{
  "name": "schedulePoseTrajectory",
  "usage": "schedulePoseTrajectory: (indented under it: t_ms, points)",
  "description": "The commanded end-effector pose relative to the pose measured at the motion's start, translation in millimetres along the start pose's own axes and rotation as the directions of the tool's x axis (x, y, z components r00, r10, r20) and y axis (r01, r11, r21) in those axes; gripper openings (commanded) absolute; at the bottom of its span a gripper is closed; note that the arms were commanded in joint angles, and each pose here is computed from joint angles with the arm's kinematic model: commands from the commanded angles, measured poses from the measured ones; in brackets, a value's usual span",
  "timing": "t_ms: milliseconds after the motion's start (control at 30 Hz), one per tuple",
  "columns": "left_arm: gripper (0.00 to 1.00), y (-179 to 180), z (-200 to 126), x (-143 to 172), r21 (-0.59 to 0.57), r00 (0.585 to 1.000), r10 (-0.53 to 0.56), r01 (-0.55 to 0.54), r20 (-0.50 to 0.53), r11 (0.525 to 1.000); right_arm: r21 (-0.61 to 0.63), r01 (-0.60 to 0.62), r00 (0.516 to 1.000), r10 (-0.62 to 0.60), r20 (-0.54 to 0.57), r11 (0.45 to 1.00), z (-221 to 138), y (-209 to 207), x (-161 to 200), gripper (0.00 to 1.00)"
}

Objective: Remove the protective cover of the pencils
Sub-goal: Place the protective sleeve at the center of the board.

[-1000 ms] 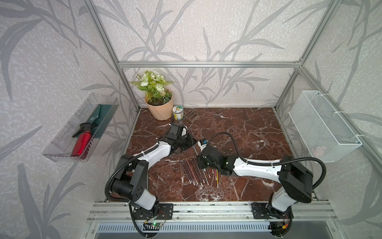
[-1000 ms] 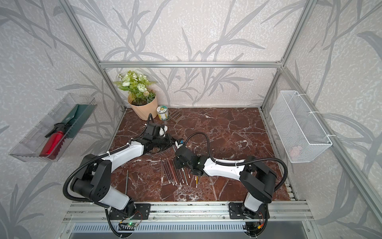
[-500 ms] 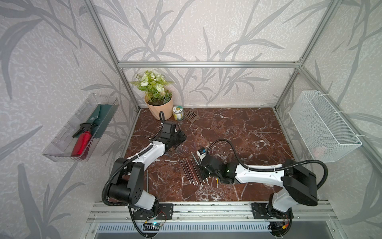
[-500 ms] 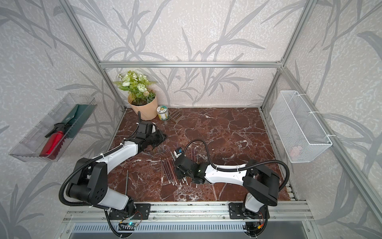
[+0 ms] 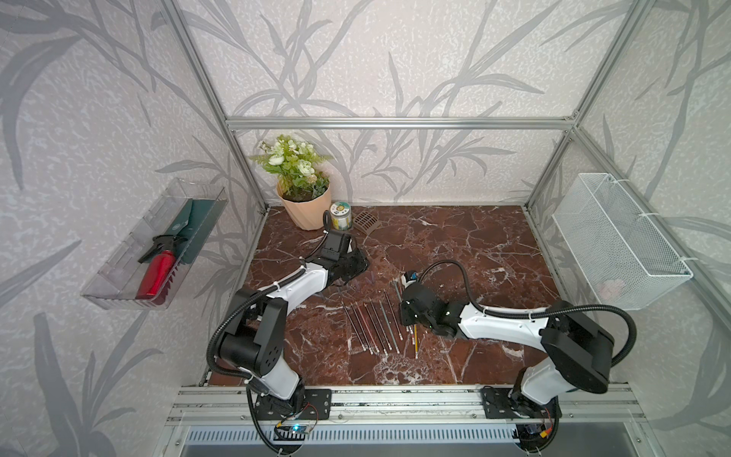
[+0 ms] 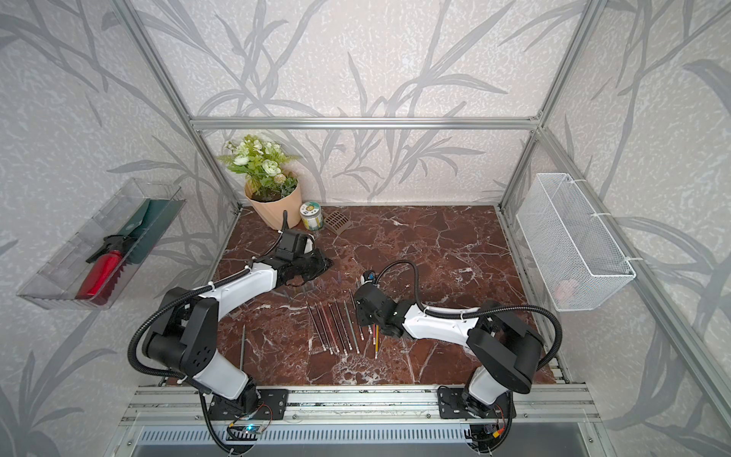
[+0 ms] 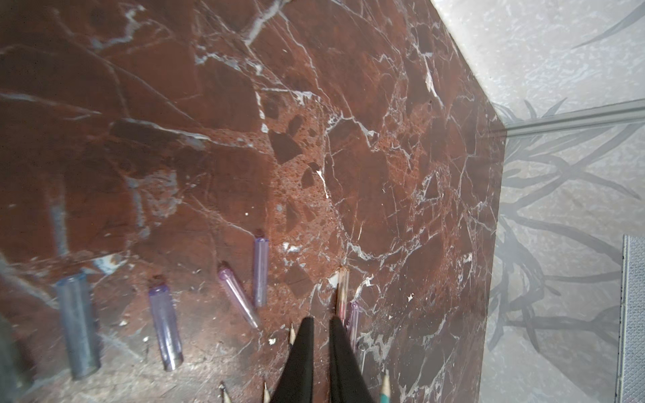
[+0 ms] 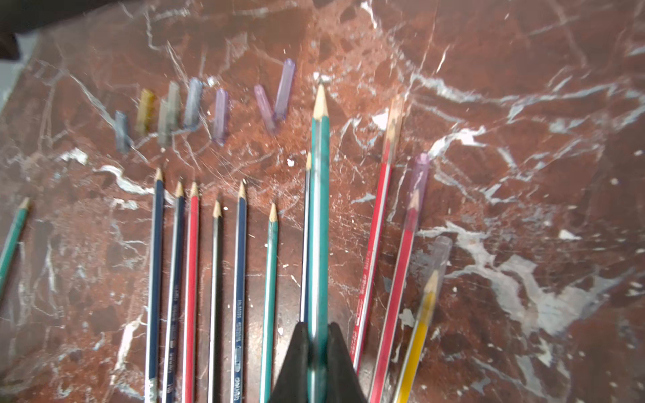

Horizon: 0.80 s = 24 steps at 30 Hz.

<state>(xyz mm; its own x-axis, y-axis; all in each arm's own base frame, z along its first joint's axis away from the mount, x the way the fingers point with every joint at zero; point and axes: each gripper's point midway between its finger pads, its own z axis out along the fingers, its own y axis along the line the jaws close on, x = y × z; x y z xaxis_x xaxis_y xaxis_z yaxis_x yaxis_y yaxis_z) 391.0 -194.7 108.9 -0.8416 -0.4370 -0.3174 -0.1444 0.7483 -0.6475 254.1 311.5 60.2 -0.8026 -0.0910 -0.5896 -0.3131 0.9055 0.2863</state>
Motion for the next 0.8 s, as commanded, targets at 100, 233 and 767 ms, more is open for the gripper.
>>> schedulePoseTrajectory:
  t_ms: [100, 233, 767]
  points:
    - [0.00, -8, 17, 12, -0.029, 0.996, 0.052, -0.054, -0.070, 0.998, 0.009, -0.009, 0.997, 0.010, -0.076, 1.000, 16, 2, 4, 0.00]
    - [0.00, -12, 29, 21, -0.036, 0.991, 0.073, -0.078, -0.115, 0.996, 0.016, -0.008, 0.993, 0.010, -0.114, 1.000, 26, 0, 11, 0.00]
    - [0.00, -6, 61, 40, -0.086, 0.970, 0.074, -0.097, -0.233, 0.992, 0.042, -0.022, 0.987, 0.028, -0.157, 0.999, 39, -8, 18, 0.01]
